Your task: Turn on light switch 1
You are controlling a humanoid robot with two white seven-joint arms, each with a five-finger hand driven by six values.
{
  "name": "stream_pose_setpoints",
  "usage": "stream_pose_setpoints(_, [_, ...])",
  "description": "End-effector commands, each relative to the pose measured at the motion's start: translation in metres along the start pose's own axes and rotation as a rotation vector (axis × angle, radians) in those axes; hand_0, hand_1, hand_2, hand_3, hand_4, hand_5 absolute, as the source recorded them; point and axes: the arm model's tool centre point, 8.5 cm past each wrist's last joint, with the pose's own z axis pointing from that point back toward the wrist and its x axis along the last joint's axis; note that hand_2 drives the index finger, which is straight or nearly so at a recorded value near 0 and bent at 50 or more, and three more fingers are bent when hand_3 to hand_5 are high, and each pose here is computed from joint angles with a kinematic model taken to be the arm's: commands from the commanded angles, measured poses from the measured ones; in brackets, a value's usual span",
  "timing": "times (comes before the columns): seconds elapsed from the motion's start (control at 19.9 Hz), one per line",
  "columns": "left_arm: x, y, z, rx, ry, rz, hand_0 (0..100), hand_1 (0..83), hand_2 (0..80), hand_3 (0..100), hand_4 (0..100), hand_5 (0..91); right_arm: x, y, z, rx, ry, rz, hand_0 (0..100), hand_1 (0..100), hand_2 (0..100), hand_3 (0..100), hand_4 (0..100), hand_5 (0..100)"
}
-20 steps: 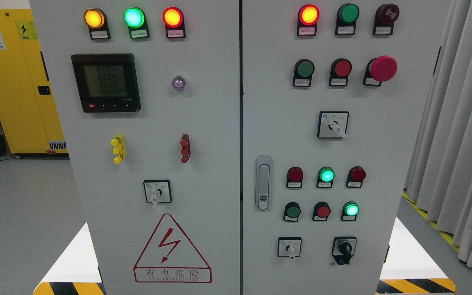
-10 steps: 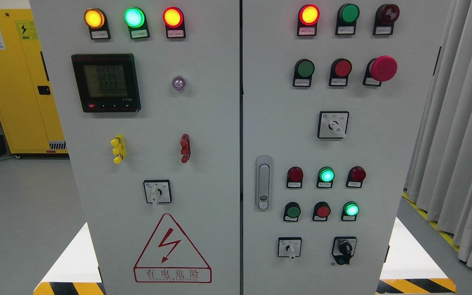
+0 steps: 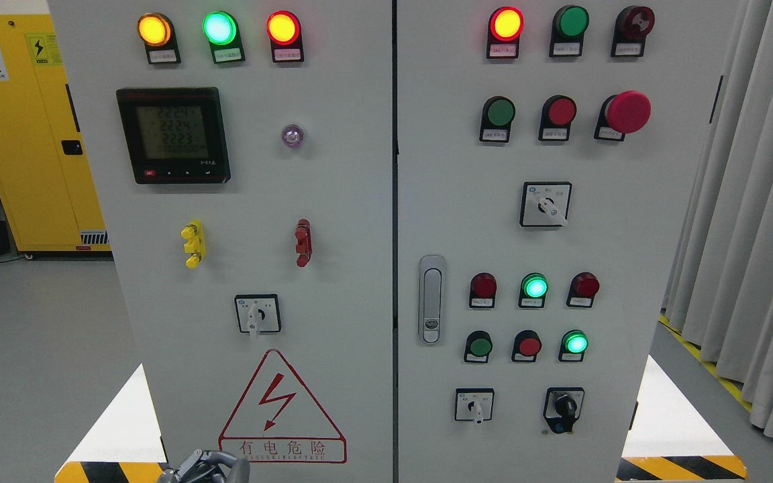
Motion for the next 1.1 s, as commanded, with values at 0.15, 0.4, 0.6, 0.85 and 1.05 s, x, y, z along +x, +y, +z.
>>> stream_pose_setpoints(0.15, [0.032, 0.004, -0.021, 0.029, -0.053, -0.004, 31, 66.6, 55.0, 92, 91, 88.6, 0.0, 0.0, 0.0, 0.001, -0.001, 0.0, 0, 50, 4, 0, 0, 0])
stream_pose_setpoints(0.4, [0.044, 0.004, -0.034, 0.045, -0.037, -0.015, 28, 66.4, 54.7, 92, 91, 88.8, 0.0, 0.0, 0.0, 0.001, -0.001, 0.0, 0, 50, 4, 0, 0, 0])
stream_pose_setpoints(0.6, [0.049, 0.004, -0.038, 0.061, -0.039, -0.022, 26, 66.4, 54.8, 92, 91, 88.7, 0.0, 0.0, 0.0, -0.001, -0.001, 0.0, 0, 50, 4, 0, 0, 0])
stream_pose_setpoints(0.85, [0.056, 0.004, -0.046, 0.065, -0.029, -0.022, 25, 67.2, 54.8, 92, 91, 88.7, 0.0, 0.0, 0.0, 0.001, -0.001, 0.0, 0, 50, 4, 0, 0, 0])
stream_pose_setpoints(1.05, [0.061, 0.002, -0.051, 0.068, -0.02, -0.016, 21, 67.6, 55.0, 93, 91, 88.6, 0.0, 0.0, 0.0, 0.001, -0.001, 0.0, 0, 50, 4, 0, 0, 0])
